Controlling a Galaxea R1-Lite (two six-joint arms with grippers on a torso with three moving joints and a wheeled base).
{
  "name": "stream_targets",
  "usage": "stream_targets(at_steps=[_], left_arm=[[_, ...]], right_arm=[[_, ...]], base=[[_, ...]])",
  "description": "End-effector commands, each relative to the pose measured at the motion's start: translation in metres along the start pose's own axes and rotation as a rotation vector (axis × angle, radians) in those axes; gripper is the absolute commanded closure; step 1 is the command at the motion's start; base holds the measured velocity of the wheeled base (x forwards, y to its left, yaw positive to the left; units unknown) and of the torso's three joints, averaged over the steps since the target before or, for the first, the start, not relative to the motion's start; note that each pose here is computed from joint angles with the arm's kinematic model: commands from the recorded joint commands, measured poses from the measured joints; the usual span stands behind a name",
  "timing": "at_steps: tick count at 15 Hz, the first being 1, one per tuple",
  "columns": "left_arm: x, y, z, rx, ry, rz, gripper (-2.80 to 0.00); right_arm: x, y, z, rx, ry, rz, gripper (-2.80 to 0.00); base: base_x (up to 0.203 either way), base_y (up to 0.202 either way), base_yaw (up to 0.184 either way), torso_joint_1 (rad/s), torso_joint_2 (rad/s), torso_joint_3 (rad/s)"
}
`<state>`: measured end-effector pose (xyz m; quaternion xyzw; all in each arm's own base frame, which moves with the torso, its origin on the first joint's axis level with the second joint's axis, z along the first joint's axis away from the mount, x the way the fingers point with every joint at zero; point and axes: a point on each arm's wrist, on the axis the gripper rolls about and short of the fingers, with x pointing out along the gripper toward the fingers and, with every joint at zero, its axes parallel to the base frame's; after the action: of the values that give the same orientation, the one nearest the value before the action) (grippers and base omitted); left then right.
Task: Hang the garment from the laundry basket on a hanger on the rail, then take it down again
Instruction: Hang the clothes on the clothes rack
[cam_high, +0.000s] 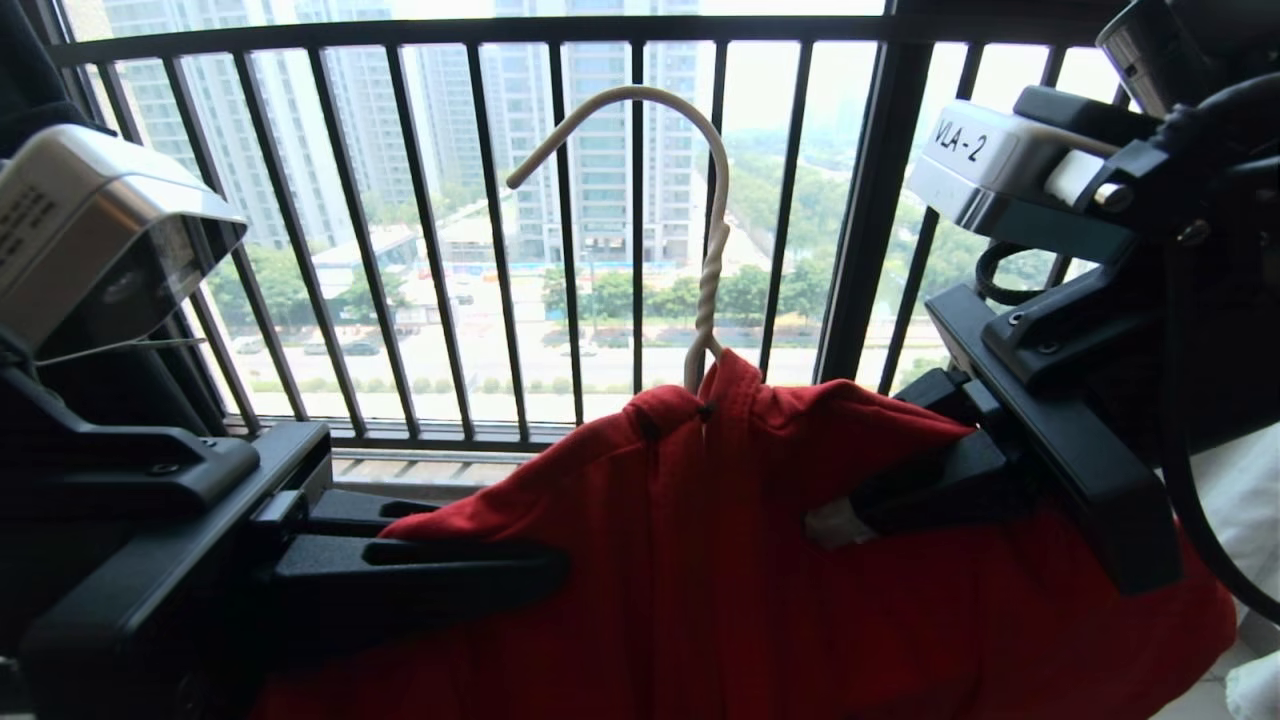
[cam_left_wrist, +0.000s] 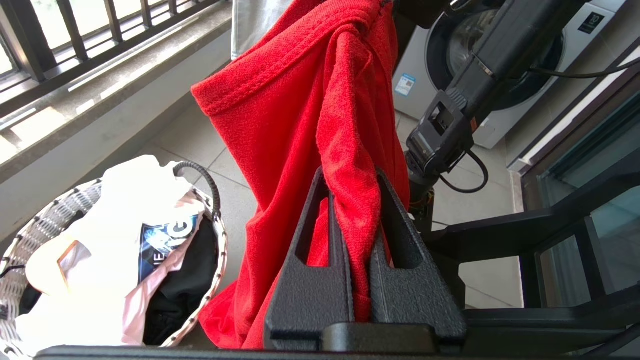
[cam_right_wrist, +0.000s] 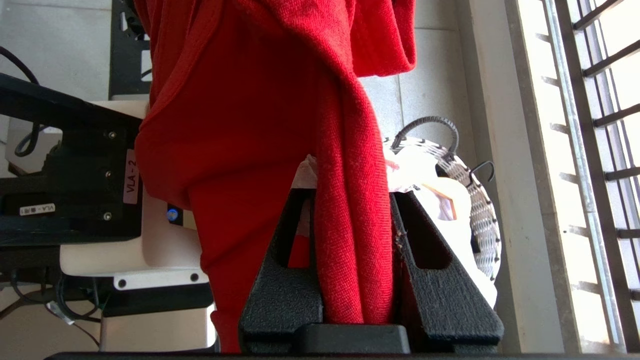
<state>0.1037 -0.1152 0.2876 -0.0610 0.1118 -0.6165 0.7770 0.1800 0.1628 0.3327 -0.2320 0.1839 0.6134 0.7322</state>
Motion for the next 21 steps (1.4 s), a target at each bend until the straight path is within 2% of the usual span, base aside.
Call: stream_targets(at_steps=[1,2,5,9,11,14,19,20,21], left_arm=[[0.001,0.001,0.000,-0.003,0.003,-0.003,0.00],[0.001,0.001,-0.001,-0.001,0.002,0.000,-2.80],[0.001,0.002,0.000,0.017,-0.033,-0.004,-2.80],[0.000,0.003,0.000,0.027,-0.039,0.008,-2.80],[-0.005,0.006,0.005,0.044,-0.072,0.049,-2.80],[-0.019,0.017,0.019,0.087,-0.181,0.164,-2.80],[-0.028,0.010,0.025,0.098,-0.222,0.167,-2.80],[-0.030,0.008,0.026,0.106,-0.232,0.167,-1.05],[-0.033,0.005,0.026,0.112,-0.240,0.166,0.00]], right_arm=[[-0.003,0.002,0.001,-0.009,-0.008,0.000,0.00],[-0.004,0.002,0.001,-0.009,-0.008,0.000,0.00],[-0.006,0.004,0.002,-0.016,-0.015,-0.005,0.00],[-0.010,0.006,0.003,-0.018,-0.020,-0.013,0.00],[-0.014,0.008,0.003,-0.022,-0.026,-0.020,0.00],[-0.024,0.014,0.002,-0.027,-0.037,-0.034,0.00],[-0.030,0.019,-0.004,-0.007,-0.031,-0.038,0.00],[-0.030,0.019,-0.004,0.002,-0.032,-0.039,0.00],[-0.030,0.019,-0.004,0.007,-0.033,-0.042,0.00]], base=[[0.000,0.000,0.000,0.000,0.00,0.000],[0.000,0.000,0.000,0.000,0.00,0.000],[0.000,0.000,0.000,0.000,0.00,0.000],[0.000,0.000,0.000,0.000,0.00,0.000],[0.000,0.000,0.000,0.000,0.00,0.000],[0.000,0.000,0.000,0.000,0.00,0.000],[0.000,0.000,0.000,0.000,0.00,0.000],[0.000,0.000,0.000,0.000,0.00,0.000],[0.000,0.000,0.000,0.000,0.00,0.000]])
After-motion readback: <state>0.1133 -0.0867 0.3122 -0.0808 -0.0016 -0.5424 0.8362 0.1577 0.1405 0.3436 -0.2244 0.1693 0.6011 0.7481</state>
